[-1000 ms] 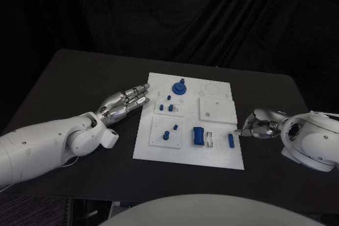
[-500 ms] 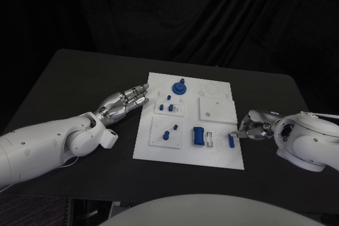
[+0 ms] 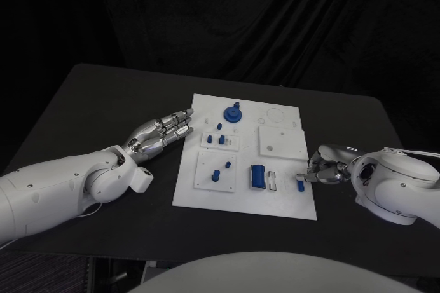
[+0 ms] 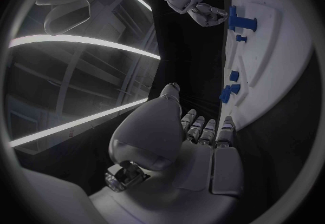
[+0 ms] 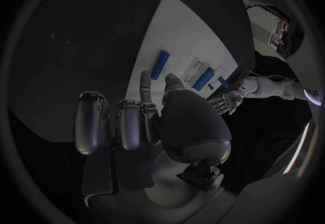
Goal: Assemble the parts on the task board
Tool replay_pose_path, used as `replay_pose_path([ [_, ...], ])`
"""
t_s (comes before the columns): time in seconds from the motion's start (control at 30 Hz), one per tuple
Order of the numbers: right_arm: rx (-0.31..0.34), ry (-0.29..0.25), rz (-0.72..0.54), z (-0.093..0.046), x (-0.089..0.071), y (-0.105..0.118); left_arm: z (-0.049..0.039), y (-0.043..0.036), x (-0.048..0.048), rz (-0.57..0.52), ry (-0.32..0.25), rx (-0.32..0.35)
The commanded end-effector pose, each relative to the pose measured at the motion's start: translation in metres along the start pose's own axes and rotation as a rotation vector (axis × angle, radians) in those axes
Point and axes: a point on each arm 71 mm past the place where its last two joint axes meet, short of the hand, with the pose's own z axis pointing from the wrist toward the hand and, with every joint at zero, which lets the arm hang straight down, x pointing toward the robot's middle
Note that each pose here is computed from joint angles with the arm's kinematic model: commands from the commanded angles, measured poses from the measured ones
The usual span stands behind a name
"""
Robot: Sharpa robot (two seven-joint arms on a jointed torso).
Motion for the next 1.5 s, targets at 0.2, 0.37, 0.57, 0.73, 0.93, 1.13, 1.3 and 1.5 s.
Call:
replay_pose_path([
  [0.2, 0.017, 0.004, -0.01, 0.0, 0.011, -0.002, 0.0, 0.0001, 0.0016, -0.01, 0.011, 0.014],
  [0.37, 0.016, 0.002, -0.026, 0.001, 0.016, -0.002, -0.0003, 0.0004, 0.0017, -0.011, 0.011, 0.013],
  [0.57, 0.015, -0.005, -0.027, 0.002, 0.019, -0.001, -0.0011, 0.0008, 0.0013, -0.011, 0.01, 0.012],
  [0.73, 0.006, -0.019, -0.017, 0.004, 0.02, 0.001, -0.0008, 0.0014, 0.002, -0.013, 0.012, 0.011],
  [0.93, 0.001, -0.027, -0.012, 0.006, 0.02, 0.003, -0.001, 0.0019, 0.0021, -0.013, 0.012, 0.01],
  [1.13, -0.01, -0.035, -0.008, 0.007, 0.02, 0.005, -0.0013, 0.0023, 0.002, -0.014, 0.011, 0.009],
  [1.3, -0.028, -0.04, -0.003, 0.006, 0.02, 0.007, -0.0014, 0.0026, 0.0021, -0.014, 0.012, 0.007],
  [1.5, -0.043, -0.029, 0.04, 0.003, 0.021, 0.011, -0.0015, 0.0032, 0.0022, -0.016, 0.013, 0.006],
])
